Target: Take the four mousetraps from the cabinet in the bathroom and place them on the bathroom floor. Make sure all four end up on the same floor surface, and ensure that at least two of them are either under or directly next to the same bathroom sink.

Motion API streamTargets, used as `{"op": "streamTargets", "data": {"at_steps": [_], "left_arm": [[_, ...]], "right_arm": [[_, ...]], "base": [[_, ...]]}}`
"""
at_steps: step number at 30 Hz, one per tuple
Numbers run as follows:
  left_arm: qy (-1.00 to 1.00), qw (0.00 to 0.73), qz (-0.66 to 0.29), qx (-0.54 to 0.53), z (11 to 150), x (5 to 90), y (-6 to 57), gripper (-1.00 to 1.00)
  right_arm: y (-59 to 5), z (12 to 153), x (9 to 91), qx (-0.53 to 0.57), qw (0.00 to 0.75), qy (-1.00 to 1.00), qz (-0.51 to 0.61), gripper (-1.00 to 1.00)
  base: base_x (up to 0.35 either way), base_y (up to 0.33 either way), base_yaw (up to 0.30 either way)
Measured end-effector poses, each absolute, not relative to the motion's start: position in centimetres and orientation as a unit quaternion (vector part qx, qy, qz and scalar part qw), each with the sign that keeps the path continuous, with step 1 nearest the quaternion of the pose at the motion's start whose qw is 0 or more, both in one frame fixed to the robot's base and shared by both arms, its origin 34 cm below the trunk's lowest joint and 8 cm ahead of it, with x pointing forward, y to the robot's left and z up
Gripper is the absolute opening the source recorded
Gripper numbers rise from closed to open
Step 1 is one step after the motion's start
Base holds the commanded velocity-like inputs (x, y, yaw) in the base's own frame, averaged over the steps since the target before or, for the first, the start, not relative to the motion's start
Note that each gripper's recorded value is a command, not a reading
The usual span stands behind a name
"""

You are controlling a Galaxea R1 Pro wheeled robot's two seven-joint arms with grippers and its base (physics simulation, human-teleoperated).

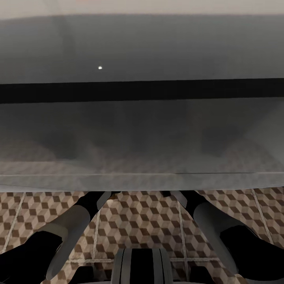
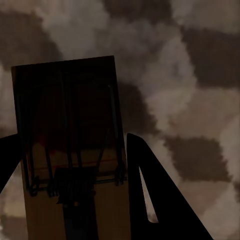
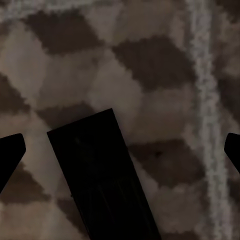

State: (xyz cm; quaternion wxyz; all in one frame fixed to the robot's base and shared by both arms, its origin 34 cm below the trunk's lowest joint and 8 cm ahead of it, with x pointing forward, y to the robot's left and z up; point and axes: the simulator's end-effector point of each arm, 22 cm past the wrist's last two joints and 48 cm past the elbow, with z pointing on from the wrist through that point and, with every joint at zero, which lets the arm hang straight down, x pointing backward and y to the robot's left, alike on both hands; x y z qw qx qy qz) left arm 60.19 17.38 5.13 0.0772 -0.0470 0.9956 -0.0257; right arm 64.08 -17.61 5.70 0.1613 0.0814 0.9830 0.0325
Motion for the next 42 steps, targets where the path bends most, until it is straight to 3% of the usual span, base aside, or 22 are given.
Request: {"op": "streamTargets", "data": {"at_steps": [42], "left_arm": [[0.996, 0.077, -0.025, -0.047, 5.13, 60.19, 17.39, -1.0]], "right_arm": [[-17.63, 5.69, 64.07, 0.082, 0.161, 0.983, 0.032, 1.0]], "base": [[0.0, 0.0, 0.0]]}}
